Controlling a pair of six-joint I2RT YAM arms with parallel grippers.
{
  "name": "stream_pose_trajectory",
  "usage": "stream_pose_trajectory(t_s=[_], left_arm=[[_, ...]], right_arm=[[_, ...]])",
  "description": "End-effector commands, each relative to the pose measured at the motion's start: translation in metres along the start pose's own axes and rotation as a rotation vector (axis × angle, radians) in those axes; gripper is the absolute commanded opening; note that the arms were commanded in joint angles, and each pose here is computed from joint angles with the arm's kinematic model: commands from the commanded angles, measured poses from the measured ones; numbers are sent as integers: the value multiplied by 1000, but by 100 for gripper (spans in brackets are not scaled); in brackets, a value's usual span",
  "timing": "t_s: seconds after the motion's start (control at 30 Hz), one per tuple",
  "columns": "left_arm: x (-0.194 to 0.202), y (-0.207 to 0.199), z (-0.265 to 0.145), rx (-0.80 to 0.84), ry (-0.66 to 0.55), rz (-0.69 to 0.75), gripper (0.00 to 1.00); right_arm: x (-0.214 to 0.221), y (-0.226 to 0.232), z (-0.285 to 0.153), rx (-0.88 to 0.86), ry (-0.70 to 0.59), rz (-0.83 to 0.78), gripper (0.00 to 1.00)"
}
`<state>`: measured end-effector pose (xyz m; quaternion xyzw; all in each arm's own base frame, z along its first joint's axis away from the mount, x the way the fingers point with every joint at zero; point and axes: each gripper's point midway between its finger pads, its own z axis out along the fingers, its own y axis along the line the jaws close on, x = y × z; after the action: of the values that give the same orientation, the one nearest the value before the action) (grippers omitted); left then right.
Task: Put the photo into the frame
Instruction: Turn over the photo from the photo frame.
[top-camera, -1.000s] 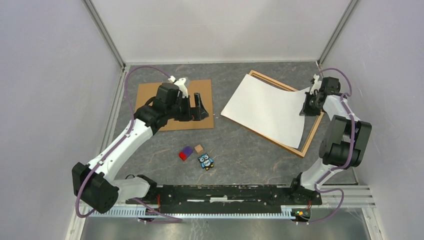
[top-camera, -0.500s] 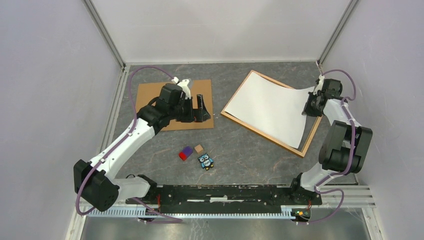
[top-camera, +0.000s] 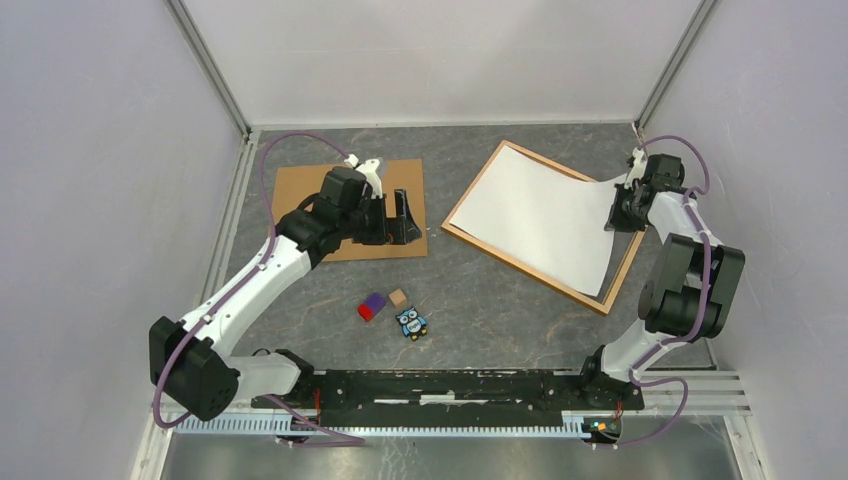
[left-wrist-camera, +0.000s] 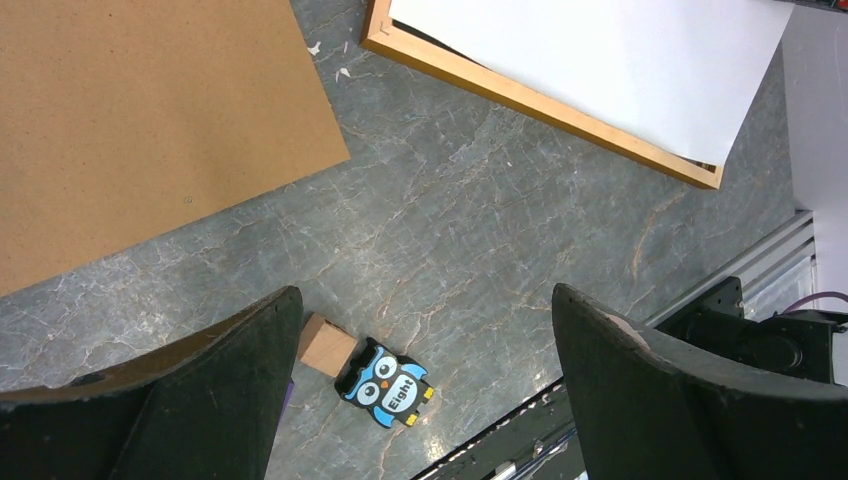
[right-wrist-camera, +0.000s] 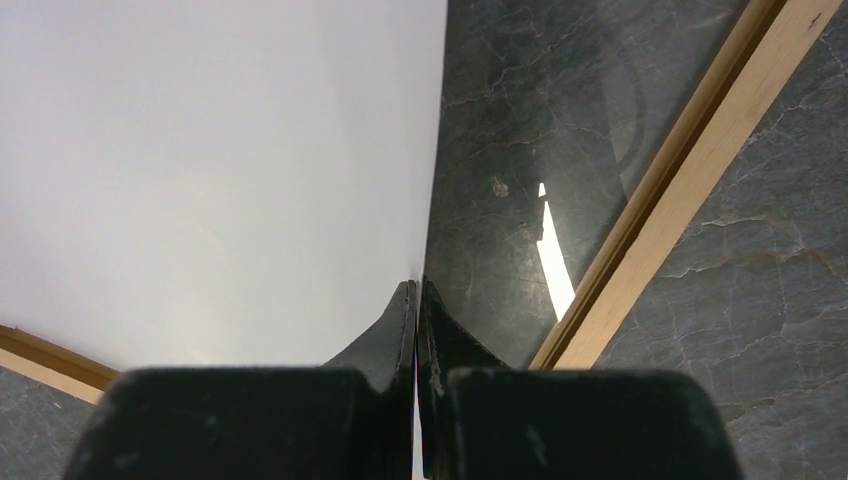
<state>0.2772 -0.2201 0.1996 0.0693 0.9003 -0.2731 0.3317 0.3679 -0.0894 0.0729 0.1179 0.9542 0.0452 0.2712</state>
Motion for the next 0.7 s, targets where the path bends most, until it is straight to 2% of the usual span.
stream_pose_trajectory(t_s=[0.0,0.57,0.67], left_arm=[[-12,-3,-2,10,-42,69,100],[-11,-5,0,19,-33,67,100],[-10,-4,1,20,-29,65,100]], right_arm=[[-16,-4,-6,14,-30,-23,0],[-11,-5,-1,3,-18,-69,0],[-9,-3,2,-9,-19,-58,3]])
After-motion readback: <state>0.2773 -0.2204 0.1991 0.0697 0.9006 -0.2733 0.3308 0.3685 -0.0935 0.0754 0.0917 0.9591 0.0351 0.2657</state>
